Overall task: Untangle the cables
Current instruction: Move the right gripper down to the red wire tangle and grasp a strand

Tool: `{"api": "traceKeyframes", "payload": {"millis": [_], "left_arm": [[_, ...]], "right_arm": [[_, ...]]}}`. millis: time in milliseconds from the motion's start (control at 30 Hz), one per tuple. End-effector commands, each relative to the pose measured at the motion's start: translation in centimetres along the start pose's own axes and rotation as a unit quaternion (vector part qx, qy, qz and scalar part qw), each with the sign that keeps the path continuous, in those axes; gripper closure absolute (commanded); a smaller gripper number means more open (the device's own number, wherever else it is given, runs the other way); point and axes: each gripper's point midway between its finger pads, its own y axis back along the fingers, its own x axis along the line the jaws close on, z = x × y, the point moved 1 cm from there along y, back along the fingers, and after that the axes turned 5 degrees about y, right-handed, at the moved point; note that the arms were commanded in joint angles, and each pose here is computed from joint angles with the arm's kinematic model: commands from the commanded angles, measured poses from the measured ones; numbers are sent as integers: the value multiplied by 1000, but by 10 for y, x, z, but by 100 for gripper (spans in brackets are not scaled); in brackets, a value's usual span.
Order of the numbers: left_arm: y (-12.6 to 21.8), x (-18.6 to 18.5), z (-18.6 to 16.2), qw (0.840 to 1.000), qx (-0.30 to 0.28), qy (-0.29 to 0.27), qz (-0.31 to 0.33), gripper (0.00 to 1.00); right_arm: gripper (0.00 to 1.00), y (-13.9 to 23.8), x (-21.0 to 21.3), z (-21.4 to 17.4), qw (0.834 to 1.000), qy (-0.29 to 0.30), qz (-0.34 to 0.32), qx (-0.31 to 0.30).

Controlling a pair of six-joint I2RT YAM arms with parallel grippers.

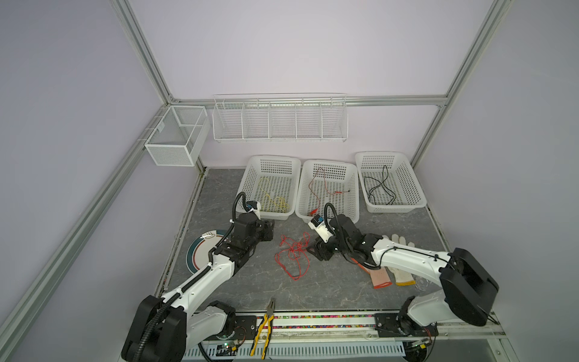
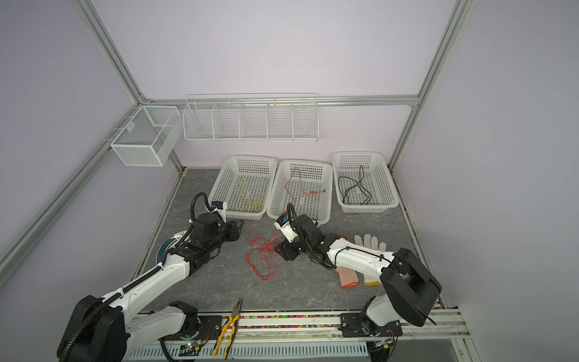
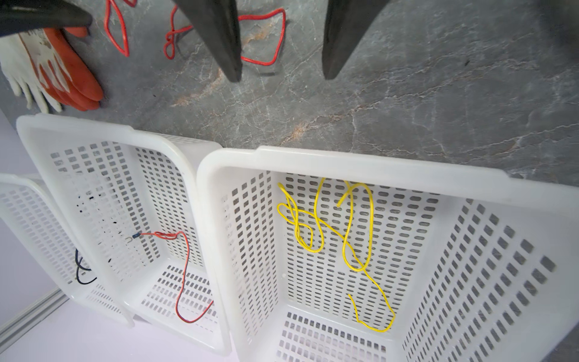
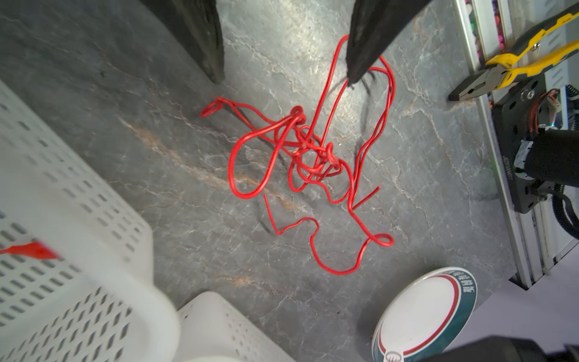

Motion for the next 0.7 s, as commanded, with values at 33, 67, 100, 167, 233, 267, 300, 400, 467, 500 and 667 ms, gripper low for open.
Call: {"api": "traceKeyframes", "payload": {"millis": [33,67,100,167,233,267,300,400,467,500,667], "left_arm": [[5,3,8,1000,-27,4,11,57],[5,4,7,1000,-28,4,12,57],[6,4,8,999,-29,3,13,57],[7,4,8,999,-30,3,13,57],[8,4,8,999,-30,4,12,57],[9,3,8,999,-30,4,11,57],[9,4,7,1000,-29,3,12,57],[10,3,7,1000,-24,-2,11,57],[11,3,6,1000,-21,-5,10,57],[11,3,6,1000,-20,-6,10,57],[15,1,8,1000,-24,-12,8,57]], "right_arm": [[36,-18,9,-19,999,-28,20,33],[36,-22,10,-21,999,-31,23,38],[36,-26,13,-24,998,-32,28,42],[38,-32,18,-25,998,-32,34,43],[45,-35,22,-25,998,-32,40,43],[50,-37,22,-24,998,-32,42,44],[55,-38,23,-24,997,-32,44,46],[77,-38,22,-21,998,-30,39,43],[91,-35,20,-17,999,-24,30,39],[93,-33,19,-16,999,-18,26,40],[93,-13,9,-17,997,43,-17,66]]}}
